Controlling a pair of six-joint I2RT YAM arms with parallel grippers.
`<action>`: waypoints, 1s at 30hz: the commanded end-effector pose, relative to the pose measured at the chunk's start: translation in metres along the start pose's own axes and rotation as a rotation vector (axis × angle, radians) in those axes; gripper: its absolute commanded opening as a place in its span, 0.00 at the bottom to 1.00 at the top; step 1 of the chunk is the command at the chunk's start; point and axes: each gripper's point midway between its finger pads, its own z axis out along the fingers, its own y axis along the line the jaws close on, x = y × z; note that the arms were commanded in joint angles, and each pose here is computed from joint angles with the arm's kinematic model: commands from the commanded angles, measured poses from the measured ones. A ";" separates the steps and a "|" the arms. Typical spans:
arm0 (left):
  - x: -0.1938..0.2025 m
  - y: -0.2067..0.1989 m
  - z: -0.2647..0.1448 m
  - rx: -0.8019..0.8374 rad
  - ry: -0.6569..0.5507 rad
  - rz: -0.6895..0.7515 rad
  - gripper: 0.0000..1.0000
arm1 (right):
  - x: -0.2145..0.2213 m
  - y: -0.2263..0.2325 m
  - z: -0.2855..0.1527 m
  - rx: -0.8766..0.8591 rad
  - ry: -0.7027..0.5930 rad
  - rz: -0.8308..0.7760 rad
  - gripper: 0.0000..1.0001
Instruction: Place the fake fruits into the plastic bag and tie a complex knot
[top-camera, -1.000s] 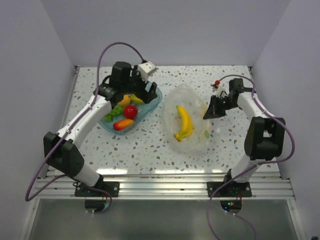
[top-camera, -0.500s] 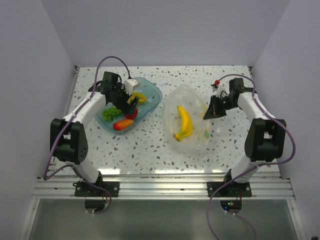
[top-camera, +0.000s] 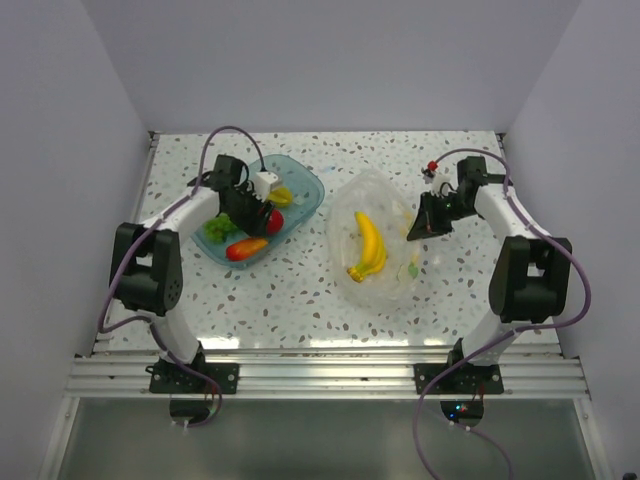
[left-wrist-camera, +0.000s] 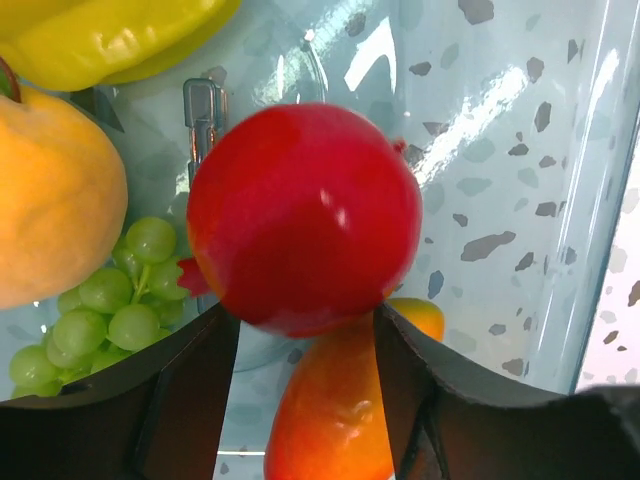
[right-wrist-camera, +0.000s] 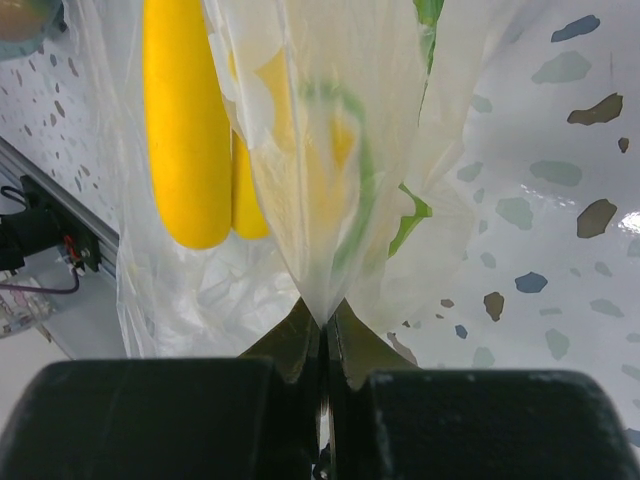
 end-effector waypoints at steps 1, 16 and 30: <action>-0.037 0.005 -0.017 -0.022 -0.120 0.023 0.56 | -0.008 0.004 -0.005 0.009 -0.004 -0.041 0.02; -0.075 -0.006 -0.035 0.002 -0.206 0.007 1.00 | -0.010 0.006 -0.004 0.015 -0.006 -0.056 0.00; -0.048 -0.016 0.016 -0.001 -0.090 -0.008 0.97 | -0.013 0.013 -0.006 0.002 -0.004 -0.077 0.00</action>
